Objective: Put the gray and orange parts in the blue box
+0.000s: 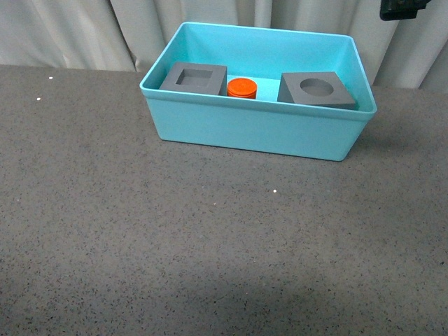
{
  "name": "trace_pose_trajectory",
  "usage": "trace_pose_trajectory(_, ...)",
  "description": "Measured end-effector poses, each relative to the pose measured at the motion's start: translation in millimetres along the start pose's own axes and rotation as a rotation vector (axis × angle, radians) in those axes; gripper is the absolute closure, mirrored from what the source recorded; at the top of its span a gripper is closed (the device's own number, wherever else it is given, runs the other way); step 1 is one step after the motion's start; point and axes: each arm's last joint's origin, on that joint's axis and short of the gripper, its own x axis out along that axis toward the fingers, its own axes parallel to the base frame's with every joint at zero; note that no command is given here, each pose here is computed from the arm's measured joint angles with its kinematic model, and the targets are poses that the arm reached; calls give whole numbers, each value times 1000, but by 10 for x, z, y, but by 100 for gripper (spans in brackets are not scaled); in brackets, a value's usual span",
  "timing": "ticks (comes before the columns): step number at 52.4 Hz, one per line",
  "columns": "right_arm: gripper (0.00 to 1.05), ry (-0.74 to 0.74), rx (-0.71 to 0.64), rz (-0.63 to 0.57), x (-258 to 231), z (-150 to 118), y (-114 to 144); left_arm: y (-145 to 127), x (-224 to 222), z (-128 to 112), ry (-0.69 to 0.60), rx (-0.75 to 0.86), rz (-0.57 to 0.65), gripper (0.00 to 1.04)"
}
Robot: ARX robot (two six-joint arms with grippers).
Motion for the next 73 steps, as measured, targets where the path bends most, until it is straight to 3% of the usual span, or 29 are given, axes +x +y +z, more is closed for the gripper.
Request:
trace_pose_trajectory(4,35,-170,45,2,-200,-170,-113,0,0,0,0,0,0,7)
trace_pose_trajectory(8,46,-244,62,0,-361,-192,-197,0,0,0,0,0,0,7)
trace_pose_trajectory(11,61,-291,73,-7,-575,-228,-302,0,0,0,0,0,0,7)
trace_pose_trajectory(15,78,-286,73,-11,-770,-353,-395,0,0,0,0,0,0,7)
trace_pose_trajectory(24,105,-263,68,-8,-1005,-541,-485,0,0,0,0,0,0,7)
trace_pose_trajectory(45,104,-257,74,-9,-1510,-896,-692,0,0,0,0,0,1,7)
trace_pose_trajectory(73,104,-272,73,-9,-1881,-966,-695,0,0,0,0,0,0,7)
